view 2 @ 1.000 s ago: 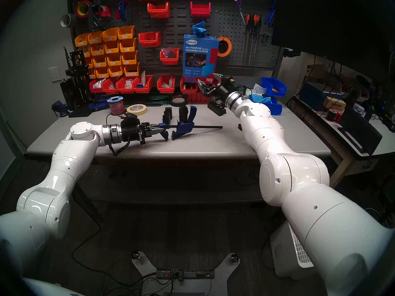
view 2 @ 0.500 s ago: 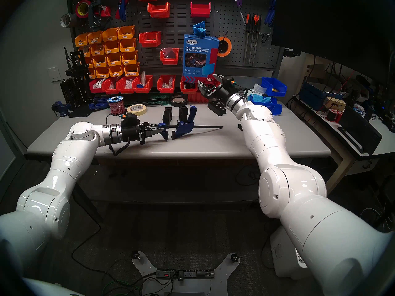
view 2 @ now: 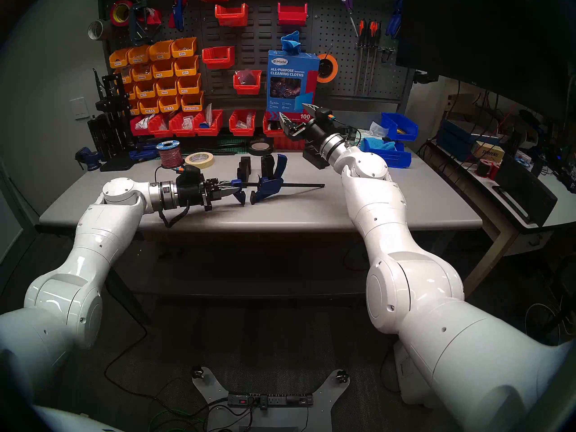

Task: Clamp the two 3D printed pieces together with the clamp

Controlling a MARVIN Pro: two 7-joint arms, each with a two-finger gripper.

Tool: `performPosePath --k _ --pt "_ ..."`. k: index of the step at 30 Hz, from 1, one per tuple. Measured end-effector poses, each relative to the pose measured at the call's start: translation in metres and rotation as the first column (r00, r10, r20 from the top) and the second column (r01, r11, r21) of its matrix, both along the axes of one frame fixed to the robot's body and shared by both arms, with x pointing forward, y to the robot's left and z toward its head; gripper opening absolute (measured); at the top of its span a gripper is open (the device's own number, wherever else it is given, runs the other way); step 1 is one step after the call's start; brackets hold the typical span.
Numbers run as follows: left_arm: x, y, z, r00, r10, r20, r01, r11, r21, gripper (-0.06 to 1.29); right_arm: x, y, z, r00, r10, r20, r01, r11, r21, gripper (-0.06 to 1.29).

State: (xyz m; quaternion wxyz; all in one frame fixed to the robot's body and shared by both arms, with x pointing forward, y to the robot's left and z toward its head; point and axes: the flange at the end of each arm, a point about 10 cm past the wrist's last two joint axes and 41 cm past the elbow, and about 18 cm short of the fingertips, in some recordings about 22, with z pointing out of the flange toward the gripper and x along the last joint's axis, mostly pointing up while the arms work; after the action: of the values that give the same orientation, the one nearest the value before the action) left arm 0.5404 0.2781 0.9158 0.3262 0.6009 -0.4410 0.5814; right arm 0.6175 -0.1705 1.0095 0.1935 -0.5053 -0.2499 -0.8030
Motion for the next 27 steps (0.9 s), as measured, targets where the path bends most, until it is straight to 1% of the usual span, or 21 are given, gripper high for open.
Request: performPosePath --k 5,12,14,19,27 --pt "0.000 0.000 0.000 1.000 0.000 0.000 0.000 1.000 0.000 0.05 -0.005 0.014 0.001 1.000 0.005 -0.003 -0.005 1.000 0.019 1.26" --pt "0.000 0.000 0.000 1.000 0.000 0.001 0.000 1.000 0.000 0.05 -0.014 0.033 -0.004 1.000 -0.001 -0.028 0.003 0.998 0.061 1.26" --pt "0.000 0.000 0.000 1.000 0.000 0.001 0.000 1.000 0.000 0.05 -0.018 0.040 -0.006 0.999 -0.017 -0.041 0.020 0.996 0.084 1.26" --pt "0.000 0.000 0.000 1.000 0.000 0.001 0.000 1.000 0.000 0.05 -0.023 0.047 -0.007 0.997 -0.049 -0.062 0.056 0.992 0.114 1.26" --pt "0.000 0.000 0.000 1.000 0.000 0.001 0.000 1.000 0.000 0.05 -0.034 0.066 -0.015 0.988 -0.095 -0.118 0.111 0.984 0.136 1.26"
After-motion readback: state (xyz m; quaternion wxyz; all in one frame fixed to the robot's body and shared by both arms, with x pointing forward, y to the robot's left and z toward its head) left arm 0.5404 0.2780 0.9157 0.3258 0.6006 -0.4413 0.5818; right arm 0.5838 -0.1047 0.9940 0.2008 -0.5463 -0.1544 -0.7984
